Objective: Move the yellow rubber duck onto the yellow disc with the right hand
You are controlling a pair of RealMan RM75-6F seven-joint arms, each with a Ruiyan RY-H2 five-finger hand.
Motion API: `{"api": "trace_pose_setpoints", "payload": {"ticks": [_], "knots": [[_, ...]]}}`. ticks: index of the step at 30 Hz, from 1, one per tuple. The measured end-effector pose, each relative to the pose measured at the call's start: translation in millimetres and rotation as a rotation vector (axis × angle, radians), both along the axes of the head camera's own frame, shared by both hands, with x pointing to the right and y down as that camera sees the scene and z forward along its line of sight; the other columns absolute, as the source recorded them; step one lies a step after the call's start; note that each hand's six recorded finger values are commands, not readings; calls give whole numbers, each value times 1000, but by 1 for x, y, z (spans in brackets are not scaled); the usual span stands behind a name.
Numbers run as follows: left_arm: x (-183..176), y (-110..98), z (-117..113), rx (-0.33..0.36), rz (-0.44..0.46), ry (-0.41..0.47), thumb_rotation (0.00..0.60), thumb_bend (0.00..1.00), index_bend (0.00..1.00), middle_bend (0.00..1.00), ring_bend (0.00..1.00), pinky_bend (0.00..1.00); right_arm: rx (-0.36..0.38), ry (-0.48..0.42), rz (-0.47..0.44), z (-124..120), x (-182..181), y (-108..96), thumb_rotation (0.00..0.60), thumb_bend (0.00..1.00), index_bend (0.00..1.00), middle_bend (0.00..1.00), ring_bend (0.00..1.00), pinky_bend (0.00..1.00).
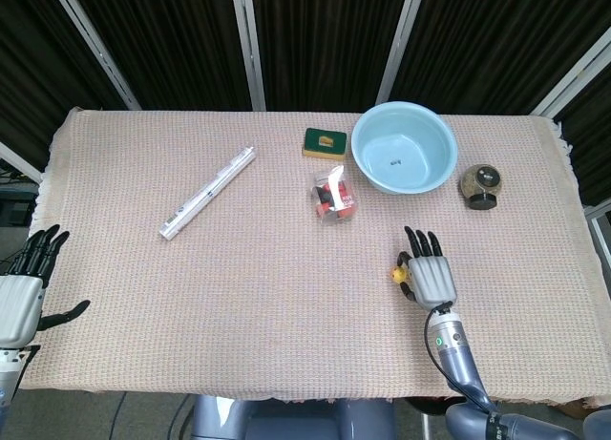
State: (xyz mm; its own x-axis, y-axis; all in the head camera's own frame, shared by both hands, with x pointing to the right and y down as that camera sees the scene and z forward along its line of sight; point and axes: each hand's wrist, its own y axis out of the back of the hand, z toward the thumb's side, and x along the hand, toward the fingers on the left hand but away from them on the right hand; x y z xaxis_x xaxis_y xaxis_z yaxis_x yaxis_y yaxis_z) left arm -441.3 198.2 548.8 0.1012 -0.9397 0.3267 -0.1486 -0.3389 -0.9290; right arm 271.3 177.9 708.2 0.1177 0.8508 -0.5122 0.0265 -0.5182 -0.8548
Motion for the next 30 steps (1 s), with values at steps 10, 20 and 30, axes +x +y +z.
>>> {"api": "trace_pose_setpoints", "payload": {"ticks": [10,20,30], "knots": [[2,0,0,2,8,-5,600,0,0,0,0,224,-8,1,15,5,9,3,600,259,494,0,0,0],[3,0,-1,4,11,-8,600,0,0,0,0,225,-4,1,19,4,17,2,600,258,495,0,0,0],[3,0,-1,5,11,-9,600,0,0,0,0,225,-1,5,17,2,24,5,600,258,496,0,0,0]]}}
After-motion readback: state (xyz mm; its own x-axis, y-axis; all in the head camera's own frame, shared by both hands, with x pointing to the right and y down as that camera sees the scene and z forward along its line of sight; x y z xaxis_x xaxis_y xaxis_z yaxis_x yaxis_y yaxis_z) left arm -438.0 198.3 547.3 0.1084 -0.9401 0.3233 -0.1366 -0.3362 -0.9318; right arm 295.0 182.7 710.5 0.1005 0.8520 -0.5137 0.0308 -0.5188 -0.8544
